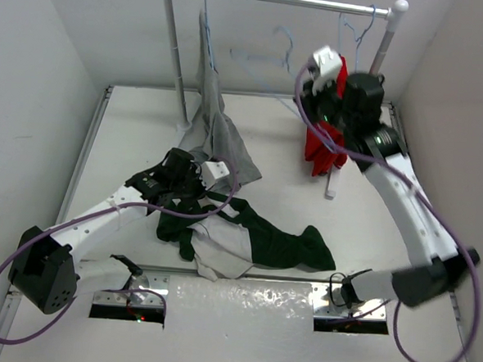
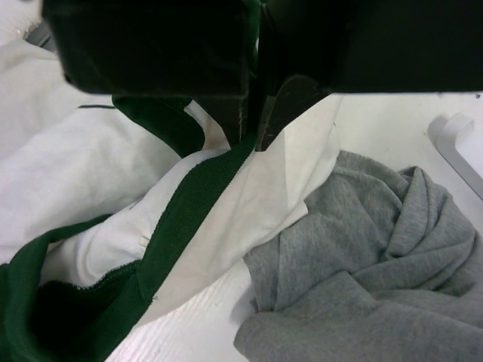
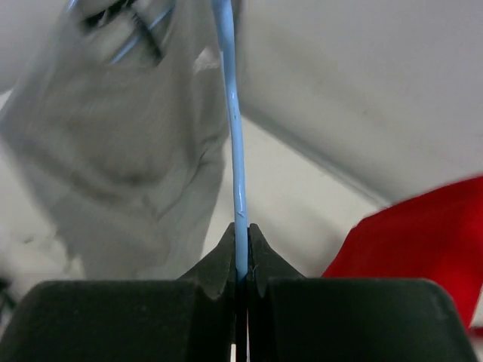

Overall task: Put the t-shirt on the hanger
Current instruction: Pick up the hanger from the clothesline, then place the T-shirt on the hanger.

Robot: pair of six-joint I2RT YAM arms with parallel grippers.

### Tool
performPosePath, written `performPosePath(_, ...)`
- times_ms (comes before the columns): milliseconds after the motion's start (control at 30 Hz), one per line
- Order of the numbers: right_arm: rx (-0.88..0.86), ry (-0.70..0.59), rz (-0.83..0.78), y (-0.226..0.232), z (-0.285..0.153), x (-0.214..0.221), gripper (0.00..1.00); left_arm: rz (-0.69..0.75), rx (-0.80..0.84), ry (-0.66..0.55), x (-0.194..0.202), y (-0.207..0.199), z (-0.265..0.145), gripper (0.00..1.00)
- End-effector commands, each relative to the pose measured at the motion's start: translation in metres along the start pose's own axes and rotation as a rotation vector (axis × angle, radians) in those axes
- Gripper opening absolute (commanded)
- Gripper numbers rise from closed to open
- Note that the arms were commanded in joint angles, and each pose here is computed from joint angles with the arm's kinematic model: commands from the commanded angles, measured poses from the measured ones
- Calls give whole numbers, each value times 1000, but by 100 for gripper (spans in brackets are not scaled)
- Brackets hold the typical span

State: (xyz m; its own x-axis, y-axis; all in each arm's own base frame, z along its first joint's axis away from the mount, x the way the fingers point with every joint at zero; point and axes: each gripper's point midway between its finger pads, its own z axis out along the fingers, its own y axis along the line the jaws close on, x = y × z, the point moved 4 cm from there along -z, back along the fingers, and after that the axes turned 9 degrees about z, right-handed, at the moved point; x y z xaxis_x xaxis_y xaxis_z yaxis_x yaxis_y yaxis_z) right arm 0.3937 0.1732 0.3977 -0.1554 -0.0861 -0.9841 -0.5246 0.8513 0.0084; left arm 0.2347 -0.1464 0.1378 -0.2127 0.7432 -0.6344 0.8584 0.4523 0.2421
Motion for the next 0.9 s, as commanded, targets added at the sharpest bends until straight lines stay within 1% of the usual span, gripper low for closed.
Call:
performPosePath(0,-97,13,-22,26,-54,35,0,24,-68,-60,-16,17,-4,0)
performPosePath(33,-89,-69,-23,31,-82,23,0,24,-75,-66,-20,19,-6,0)
performPosePath(67,-95,-75,-18,34,-92,29,0,21,-79,-67,-21,21,-7,0)
performPosePath(100,-105,-26,-4,37,-97,53,0,20,-81,-77,-25,22,-8,0)
performPosePath(133,-119,-46,-1,42,-116,52,0,19,-86,-81,-27,24,-9,0)
performPosePath(200,-121,15,16,45,-127,76,0,18,-100,-92,-31,27,-10,0)
performPosePath(233,-117,75,32,46,-135,92,0,17,-109,-92,-32,29,-11,0)
performPosePath(267,-112,85,35,47,-146,97,0,16,-118,-92,-33,31,-12,0)
performPosePath(333,-99,185,64,48,-155,130,0,21,-131,-101,-38,35,-15,0)
performPosePath(367,-102,204,70,49,-160,138,0,24,-136,-105,-41,36,-16,0)
performPosePath(400,-136,247,81,55,-167,153,0,24,-143,-107,-44,39,-17,0)
performPosePath(433,-149,267,88,57,-170,158,0,24,-144,-107,-45,40,-17,0)
performPosePath(533,-235,314,114,71,-181,165,0,17,-158,-95,-45,44,-15,0)
performPosePath(567,-273,302,118,76,-185,159,0,12,-151,-90,-45,43,-12,0)
performPosePath(600,-347,290,126,86,-191,155,0,13,-147,-87,-44,43,-11,0)
performPosePath(633,-371,277,126,89,-194,151,0,10,-144,-88,-44,43,-10,0)
performPosePath(667,-379,269,124,91,-198,146,0,6,-146,-89,-45,44,-8,0)
performPosePath(800,-353,329,133,89,-208,158,0,8,-160,-79,-47,49,-5,0)
performPosePath(867,-435,344,150,99,-210,163,0,10,-169,-90,-52,53,-5,0)
